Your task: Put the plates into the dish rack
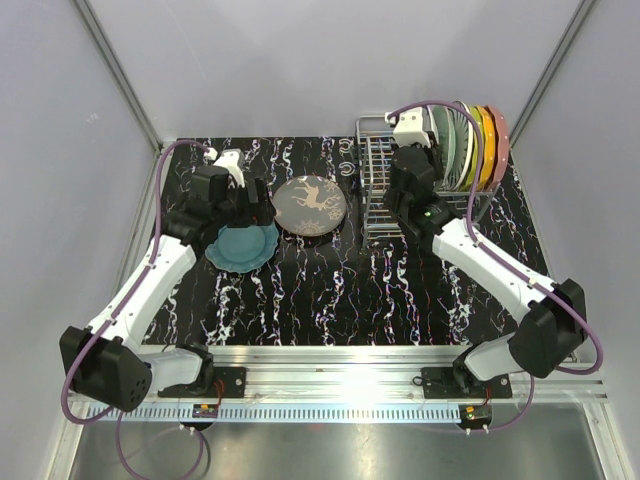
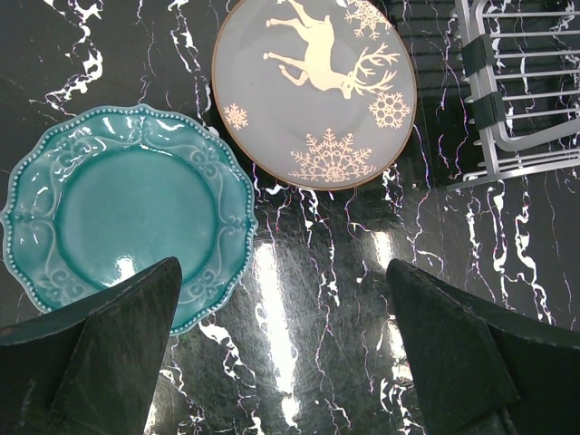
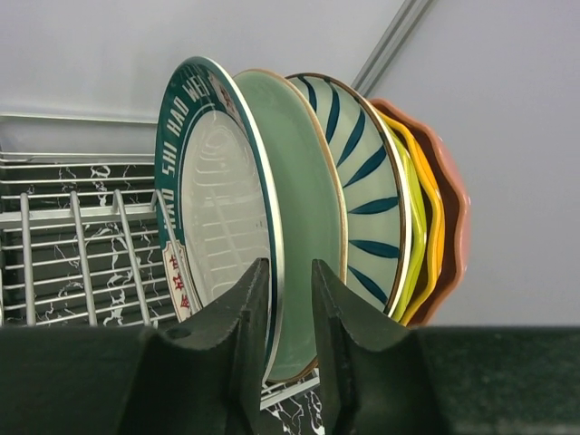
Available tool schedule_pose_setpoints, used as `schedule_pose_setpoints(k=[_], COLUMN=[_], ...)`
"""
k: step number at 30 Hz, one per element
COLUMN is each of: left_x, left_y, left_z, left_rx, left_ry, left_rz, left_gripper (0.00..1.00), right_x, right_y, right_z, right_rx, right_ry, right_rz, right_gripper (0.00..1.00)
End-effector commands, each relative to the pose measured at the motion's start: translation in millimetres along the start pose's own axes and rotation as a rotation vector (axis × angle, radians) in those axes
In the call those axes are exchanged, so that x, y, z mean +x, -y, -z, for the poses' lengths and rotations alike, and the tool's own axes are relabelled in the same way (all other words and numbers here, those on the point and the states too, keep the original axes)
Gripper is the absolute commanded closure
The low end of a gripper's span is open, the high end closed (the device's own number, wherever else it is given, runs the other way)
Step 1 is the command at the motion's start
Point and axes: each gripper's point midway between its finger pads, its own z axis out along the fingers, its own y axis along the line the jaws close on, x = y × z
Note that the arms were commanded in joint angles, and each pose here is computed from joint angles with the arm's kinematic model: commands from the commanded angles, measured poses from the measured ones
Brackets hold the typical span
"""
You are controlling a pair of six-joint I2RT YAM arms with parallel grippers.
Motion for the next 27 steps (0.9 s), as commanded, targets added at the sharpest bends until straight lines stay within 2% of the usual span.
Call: schedule_pose_setpoints(k=[1, 12, 18, 22, 27], left_x=[-21, -19, -18, -17, -16], left_y=[9, 9, 8, 8, 9], left_z=[5, 2, 1, 0, -1], left_rx=[0.028, 0.025, 0.024, 0.024, 0.027], left_ry=[0.051, 0.037, 0.033, 0.028, 0.022], left_rz=[-0.003, -0.006, -0.007, -0.007, -0.009], left_gripper=[0.01, 0.01, 0.01, 0.01, 0.01], right_x=[-19, -49, -70, -75, -72], right_y=[17, 47, 71, 75, 76], right_z=[3, 12, 21, 26, 31], right_rx=[0.017, 0.022, 0.016, -0.038, -0.075], right_ry=[0.023, 0.067, 0.104, 0.102, 0.087], right_rz=[-0.075, -0.146, -0.208, -0.290, -0.310], right_gripper=[0.67, 0.55, 0.53, 0.52, 0.52])
